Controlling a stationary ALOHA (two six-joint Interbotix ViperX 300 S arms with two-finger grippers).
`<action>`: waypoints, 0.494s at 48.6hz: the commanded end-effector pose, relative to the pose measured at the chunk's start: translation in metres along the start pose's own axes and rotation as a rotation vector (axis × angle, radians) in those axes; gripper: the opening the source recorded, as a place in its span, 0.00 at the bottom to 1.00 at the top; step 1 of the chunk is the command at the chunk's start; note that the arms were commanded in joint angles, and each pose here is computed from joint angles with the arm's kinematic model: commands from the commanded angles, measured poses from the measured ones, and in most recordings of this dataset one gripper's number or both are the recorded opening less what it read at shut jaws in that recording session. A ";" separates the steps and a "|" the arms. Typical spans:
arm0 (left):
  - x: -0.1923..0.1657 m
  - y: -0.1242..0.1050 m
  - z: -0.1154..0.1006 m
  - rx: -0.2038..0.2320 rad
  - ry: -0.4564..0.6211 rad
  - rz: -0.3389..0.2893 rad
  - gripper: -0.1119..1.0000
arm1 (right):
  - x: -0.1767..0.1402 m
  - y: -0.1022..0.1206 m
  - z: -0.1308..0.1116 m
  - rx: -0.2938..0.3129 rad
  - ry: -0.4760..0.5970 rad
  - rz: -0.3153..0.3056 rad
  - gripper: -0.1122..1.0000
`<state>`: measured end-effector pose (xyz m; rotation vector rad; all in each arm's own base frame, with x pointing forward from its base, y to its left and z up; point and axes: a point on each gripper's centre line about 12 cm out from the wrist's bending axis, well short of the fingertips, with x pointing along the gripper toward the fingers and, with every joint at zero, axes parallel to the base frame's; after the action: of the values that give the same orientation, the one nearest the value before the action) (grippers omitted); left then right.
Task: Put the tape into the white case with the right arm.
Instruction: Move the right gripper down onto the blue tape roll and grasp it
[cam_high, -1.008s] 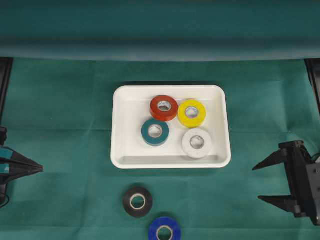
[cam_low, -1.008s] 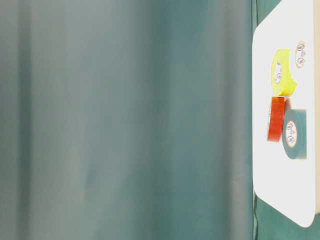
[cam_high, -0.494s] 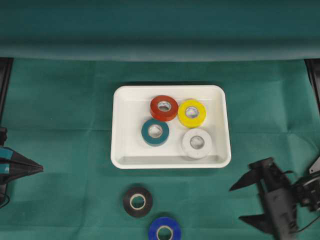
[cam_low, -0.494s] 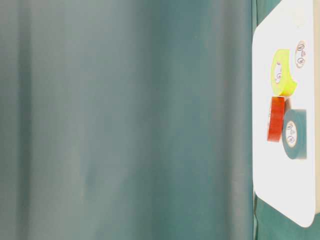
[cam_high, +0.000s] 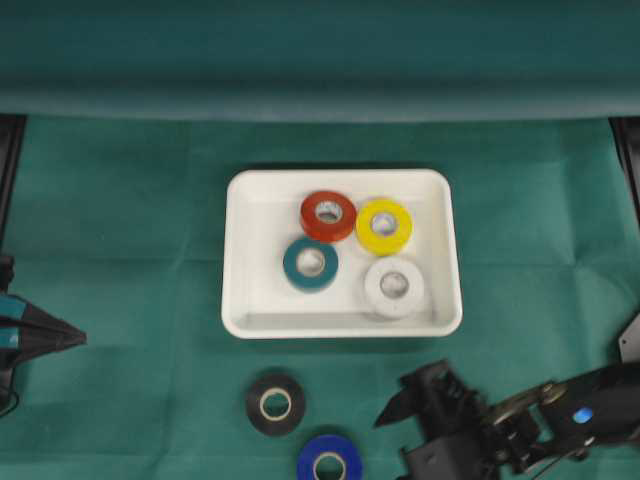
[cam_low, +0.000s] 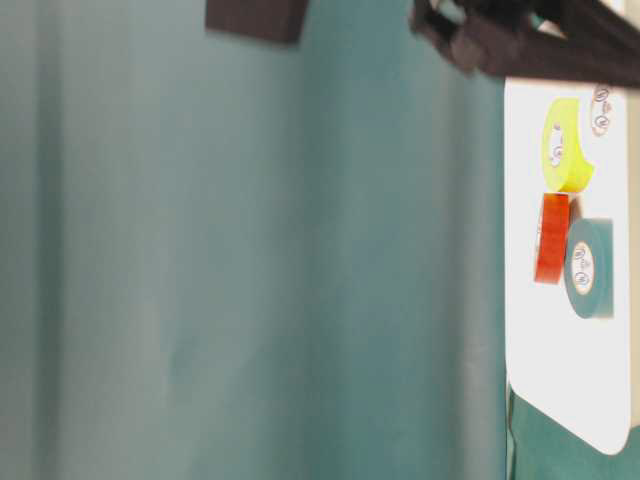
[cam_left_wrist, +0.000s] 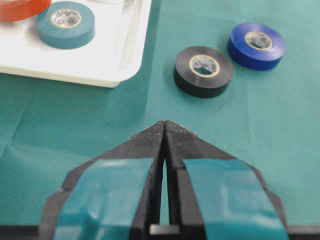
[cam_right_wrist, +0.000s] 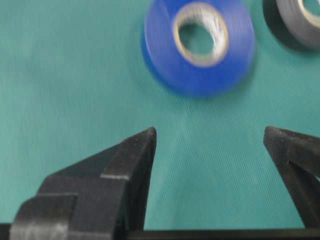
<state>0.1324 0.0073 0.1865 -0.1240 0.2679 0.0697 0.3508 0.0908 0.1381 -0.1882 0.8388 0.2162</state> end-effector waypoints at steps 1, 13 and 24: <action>0.000 0.000 0.005 -0.002 -0.012 0.000 0.10 | 0.005 0.005 0.023 -0.014 -0.038 0.005 0.66; 0.000 0.000 0.005 -0.002 -0.012 0.000 0.10 | 0.024 0.008 0.043 -0.020 -0.021 -0.009 0.66; 0.000 0.000 0.005 -0.002 -0.012 0.000 0.10 | 0.031 0.010 0.046 -0.023 -0.019 -0.006 0.66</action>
<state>0.1323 0.0073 0.1867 -0.1239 0.2664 0.0697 0.3950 0.1116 0.1304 -0.2135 0.8585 0.2147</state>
